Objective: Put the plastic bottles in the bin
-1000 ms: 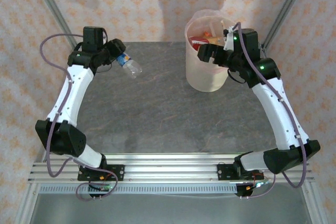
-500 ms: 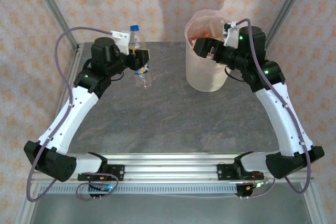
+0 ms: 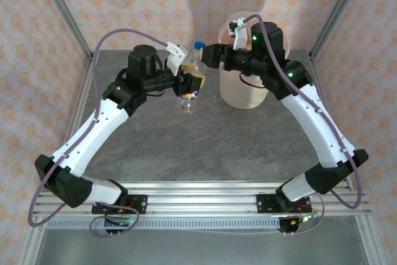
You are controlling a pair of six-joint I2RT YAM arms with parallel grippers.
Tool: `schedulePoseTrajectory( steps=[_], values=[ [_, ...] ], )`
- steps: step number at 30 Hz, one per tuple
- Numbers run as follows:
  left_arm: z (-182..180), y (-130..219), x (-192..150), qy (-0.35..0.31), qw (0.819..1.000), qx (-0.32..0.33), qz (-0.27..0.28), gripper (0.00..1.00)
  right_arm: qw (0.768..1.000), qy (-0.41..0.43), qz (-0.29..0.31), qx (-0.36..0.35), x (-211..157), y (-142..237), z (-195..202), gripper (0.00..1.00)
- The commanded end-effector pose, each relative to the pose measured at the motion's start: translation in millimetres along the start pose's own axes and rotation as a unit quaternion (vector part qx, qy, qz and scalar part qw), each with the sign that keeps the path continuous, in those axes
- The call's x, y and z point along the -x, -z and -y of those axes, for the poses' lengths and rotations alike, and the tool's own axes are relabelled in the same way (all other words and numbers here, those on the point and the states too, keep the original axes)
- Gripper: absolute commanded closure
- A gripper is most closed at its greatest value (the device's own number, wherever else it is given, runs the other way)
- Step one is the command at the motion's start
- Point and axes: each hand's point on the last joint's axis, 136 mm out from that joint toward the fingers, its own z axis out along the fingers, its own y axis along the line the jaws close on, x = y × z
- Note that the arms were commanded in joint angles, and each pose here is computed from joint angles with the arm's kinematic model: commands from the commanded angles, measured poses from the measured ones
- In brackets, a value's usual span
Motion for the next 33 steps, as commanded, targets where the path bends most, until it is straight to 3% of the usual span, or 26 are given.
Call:
schedulePoseTrajectory(
  steps=[1,17,19,24,25,27,29,33],
  values=[
    [23.5,9.7,18.9,-0.035,0.998,-0.042,0.018,0.45,0.999,0.017,0.019,0.037,14.4,2.8,-22.2,0.35],
    [34.8,7.5,17.7,-0.043,0.997,-0.068,0.011,0.45,0.999,-0.01,0.011,0.053,9.3,-20.0,-18.3,0.49],
    [35.6,7.7,17.0,-0.044,0.997,-0.07,0.009,0.45,0.999,-0.012,0.013,0.047,9.4,-21.0,-15.9,0.58],
    [29.7,8.0,18.6,-0.039,0.998,-0.051,0.011,0.43,0.999,-0.015,0.028,0.032,12.8,-15.6,-11.8,0.9],
    [27.5,8.1,19.8,-0.036,0.998,-0.044,0.012,0.41,0.999,-0.016,0.034,0.028,14.0,-13.4,-11.0,0.96],
    [23.3,9.1,23.2,-0.03,0.999,-0.029,0.014,0.26,0.999,-0.018,0.045,0.012,14.9,-10.6,-4.9,1.0],
    [20.9,13.2,28.5,-0.025,0.999,-0.015,0.018,0.01,0.998,-0.018,0.062,-0.008,17.9,-3.9,1.0,1.0],
    [13.2,28.5,45.2,-0.018,0.998,0.031,0.05,0.0,0.991,-0.018,0.112,-0.071,29.8,13.2,20.6,1.0]
  ],
)
